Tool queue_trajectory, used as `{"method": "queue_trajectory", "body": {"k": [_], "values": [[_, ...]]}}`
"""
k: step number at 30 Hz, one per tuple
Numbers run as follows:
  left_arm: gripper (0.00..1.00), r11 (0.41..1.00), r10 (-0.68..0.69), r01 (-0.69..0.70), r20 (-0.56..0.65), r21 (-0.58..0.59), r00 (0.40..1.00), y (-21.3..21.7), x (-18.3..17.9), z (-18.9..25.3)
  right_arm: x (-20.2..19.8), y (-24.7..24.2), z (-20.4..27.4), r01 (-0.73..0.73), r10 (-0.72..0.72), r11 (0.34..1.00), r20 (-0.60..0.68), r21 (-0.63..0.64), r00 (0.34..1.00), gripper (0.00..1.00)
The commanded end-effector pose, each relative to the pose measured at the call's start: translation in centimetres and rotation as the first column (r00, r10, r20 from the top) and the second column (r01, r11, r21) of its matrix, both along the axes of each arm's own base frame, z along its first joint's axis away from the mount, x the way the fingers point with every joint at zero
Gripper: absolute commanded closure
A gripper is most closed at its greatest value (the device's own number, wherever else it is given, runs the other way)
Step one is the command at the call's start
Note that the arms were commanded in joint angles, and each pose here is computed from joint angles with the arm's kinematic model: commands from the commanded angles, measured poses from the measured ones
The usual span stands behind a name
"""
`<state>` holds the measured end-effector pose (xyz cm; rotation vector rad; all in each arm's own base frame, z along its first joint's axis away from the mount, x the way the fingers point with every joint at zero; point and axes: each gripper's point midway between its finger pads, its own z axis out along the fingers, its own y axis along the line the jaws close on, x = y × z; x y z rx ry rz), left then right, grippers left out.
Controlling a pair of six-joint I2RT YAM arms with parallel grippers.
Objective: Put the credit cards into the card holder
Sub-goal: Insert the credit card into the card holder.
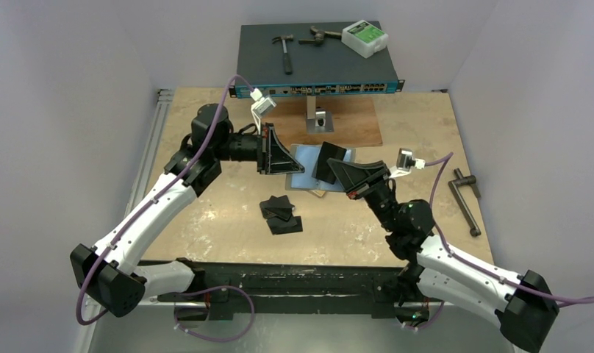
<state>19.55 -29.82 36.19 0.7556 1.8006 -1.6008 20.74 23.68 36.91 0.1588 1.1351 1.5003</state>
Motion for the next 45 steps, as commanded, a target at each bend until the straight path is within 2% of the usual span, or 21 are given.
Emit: {"method": "queue_trajectory", "body": {"k": [1, 9, 30, 39, 45], "values": [[1.00, 0.999, -0.011, 0.014, 0.055, -0.046, 0.998, 0.4, -0.6, 1.8, -0.6, 0.3, 0.6, -0.016, 0.015, 0.999, 0.022, 0.028, 1.000, 1.00], [1.00, 0.998, -0.011, 0.015, 0.063, -0.059, 0.998, 0.4, -0.6, 2.3, -1.0, 0.7, -1.0, -0.033, 0.033, 0.999, -0.015, 0.025, 0.999, 1.00], [1.00, 0.996, -0.028, 0.035, 0.094, -0.081, 0.995, 0.5, -0.9, 3.0, -0.7, 1.0, -1.5, -0.036, 0.037, 0.999, -0.040, 0.019, 0.999, 1.00], [1.00, 0.995, -0.040, 0.049, 0.105, -0.083, 0.994, 0.5, -1.1, 3.1, -1.3, 1.7, -0.6, -0.069, 0.069, 0.998, 0.013, 0.007, 0.998, 1.00], [1.00, 0.992, -0.061, 0.076, 0.142, -0.102, 0.988, 0.5, -1.6, 3.6, -1.3, 1.7, -0.8, -0.073, 0.073, 0.997, 0.000, 0.003, 0.997, 1.00]]}}
